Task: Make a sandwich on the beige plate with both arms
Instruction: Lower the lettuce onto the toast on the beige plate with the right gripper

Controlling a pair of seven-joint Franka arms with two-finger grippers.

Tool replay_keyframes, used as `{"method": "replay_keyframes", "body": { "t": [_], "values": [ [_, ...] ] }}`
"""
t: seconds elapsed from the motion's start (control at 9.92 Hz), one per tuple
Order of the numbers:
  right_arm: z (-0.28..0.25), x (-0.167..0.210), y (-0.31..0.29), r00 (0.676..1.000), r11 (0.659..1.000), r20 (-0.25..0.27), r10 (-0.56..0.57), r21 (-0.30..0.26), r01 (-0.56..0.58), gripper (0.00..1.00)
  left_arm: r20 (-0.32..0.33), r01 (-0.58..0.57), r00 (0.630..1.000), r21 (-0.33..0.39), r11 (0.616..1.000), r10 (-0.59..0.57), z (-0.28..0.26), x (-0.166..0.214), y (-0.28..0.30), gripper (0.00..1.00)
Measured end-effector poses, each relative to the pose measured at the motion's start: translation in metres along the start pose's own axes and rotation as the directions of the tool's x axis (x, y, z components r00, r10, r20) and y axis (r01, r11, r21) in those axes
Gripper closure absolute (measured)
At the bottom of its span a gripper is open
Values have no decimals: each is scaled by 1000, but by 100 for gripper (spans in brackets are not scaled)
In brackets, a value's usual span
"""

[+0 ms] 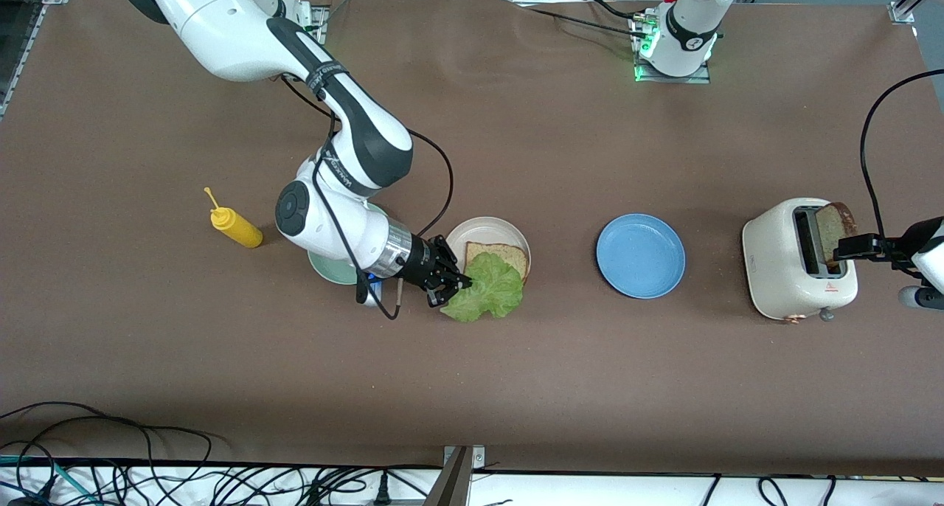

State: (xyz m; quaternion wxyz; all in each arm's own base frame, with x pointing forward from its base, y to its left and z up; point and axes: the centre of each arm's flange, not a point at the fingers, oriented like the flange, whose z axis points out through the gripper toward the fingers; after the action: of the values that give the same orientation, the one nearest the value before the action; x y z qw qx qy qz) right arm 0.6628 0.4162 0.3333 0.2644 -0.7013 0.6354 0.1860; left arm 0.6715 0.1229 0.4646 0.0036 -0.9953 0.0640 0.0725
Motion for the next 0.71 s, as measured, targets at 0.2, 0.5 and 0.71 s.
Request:
{"method": "replay_keyframes", "body": {
  "t": [0.2,0.5,0.71],
  "values": [
    [15,10,9,1000,999,-1,27,-35,-27,98,0,0,1000,0,1000,0,0,0,0,0],
    [51,33,35,998,992,-37,53,-113,-57,98,0,0,1000,0,1000,0,0,0,0,0],
    [64,36,45,995,985,-15,98,-143,-99,98,0,0,1000,0,1000,0,0,0,0,0]
  ]
}}
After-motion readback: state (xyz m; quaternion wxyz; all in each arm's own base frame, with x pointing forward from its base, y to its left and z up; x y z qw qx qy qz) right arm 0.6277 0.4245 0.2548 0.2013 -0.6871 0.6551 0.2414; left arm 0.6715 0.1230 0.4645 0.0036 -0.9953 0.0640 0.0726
